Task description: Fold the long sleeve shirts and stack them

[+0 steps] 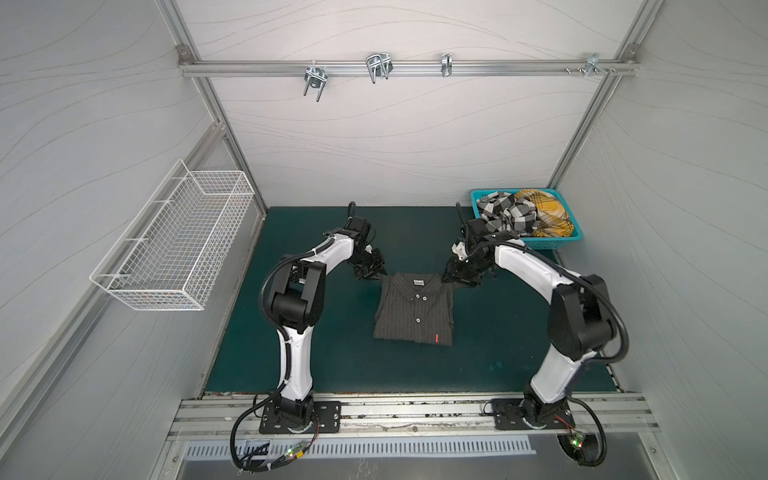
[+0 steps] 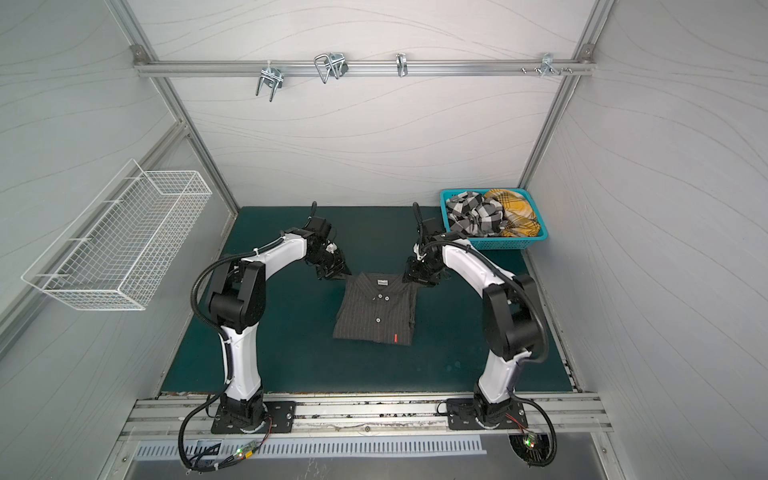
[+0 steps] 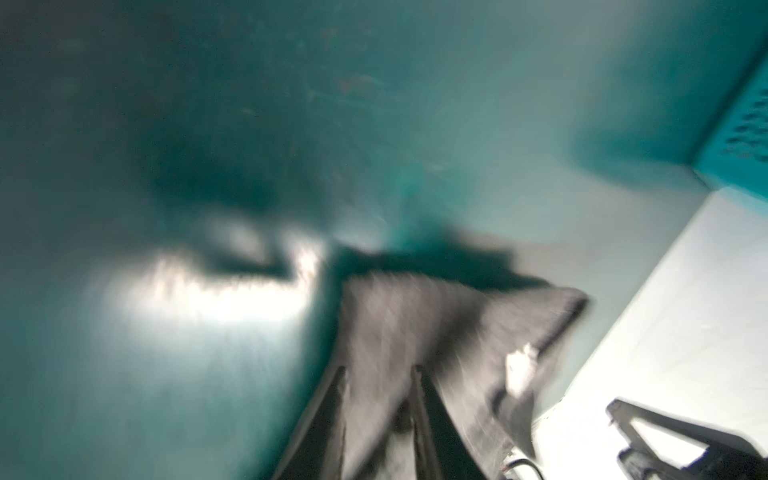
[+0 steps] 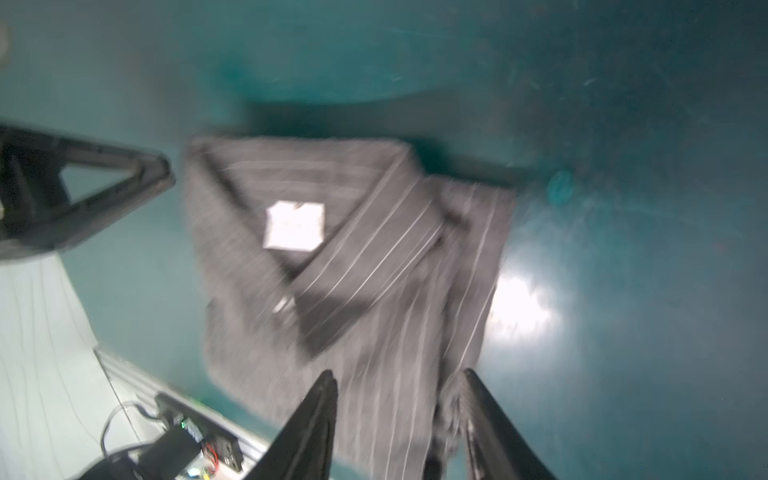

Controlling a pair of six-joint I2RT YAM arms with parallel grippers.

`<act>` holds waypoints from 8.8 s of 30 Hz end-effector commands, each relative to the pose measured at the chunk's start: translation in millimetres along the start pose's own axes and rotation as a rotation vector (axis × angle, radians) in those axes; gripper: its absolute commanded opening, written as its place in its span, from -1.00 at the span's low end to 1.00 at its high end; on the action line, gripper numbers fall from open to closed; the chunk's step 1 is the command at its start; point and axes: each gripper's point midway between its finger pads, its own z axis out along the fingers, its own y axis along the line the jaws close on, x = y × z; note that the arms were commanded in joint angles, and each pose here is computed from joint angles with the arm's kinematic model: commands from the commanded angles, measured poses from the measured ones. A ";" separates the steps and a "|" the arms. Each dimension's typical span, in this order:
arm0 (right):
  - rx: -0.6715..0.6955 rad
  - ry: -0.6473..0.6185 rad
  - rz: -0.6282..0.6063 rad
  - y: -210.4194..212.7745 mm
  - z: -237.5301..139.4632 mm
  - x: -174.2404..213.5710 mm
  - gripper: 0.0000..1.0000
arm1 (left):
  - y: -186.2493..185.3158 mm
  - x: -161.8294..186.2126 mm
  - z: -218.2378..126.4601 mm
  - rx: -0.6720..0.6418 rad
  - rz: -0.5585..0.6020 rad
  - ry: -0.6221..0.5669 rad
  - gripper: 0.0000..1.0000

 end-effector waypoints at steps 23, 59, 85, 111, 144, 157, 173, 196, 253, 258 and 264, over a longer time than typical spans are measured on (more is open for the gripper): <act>0.082 0.222 0.074 -50.7 70.5 74.0 -0.68 | 25.3 109.2 27.1 0.049 -0.037 0.125 -0.76; 0.093 0.252 -0.005 -28.7 54.9 113.0 -0.80 | 33.3 129.5 31.5 0.061 -0.055 0.158 -0.70; 0.001 0.211 -0.081 31.4 85.2 36.0 -0.72 | -29.4 61.0 38.7 0.108 0.012 0.112 -0.73; -0.052 0.061 -0.128 48.0 8.1 36.2 -0.60 | -74.6 50.8 -76.6 0.111 0.256 -0.161 -0.42; -0.203 0.167 0.232 -44.8 47.4 87.0 -0.20 | 55.6 116.6 3.6 0.215 -0.063 0.081 0.36; -0.193 0.192 0.248 -51.7 57.1 94.4 -0.28 | 64.8 108.0 29.2 0.169 -0.072 0.110 -0.04; -0.195 0.192 0.248 -51.9 58.2 95.8 -0.30 | 34.7 105.6 26.2 0.220 -0.044 0.126 -0.91; -0.156 0.100 0.205 -51.8 31.4 88.9 -0.36 | 121.0 34.2 -23.8 -0.235 0.046 -0.097 -1.00; -0.251 0.108 0.088 24.3 -5.5 89.4 -0.20 | 232.1 -219.6 -225.6 -0.615 -0.022 -0.577 0.98; -0.268 0.024 0.063 33.0 -40.2 90.7 -0.10 | 211.6 -177.2 -233.8 -0.594 -0.023 -0.595 0.98; -0.183 -0.143 0.079 14.5 -70.2 84.1 0.07 | 155.6 -94.9 -194.7 -0.537 0.095 -0.569 0.99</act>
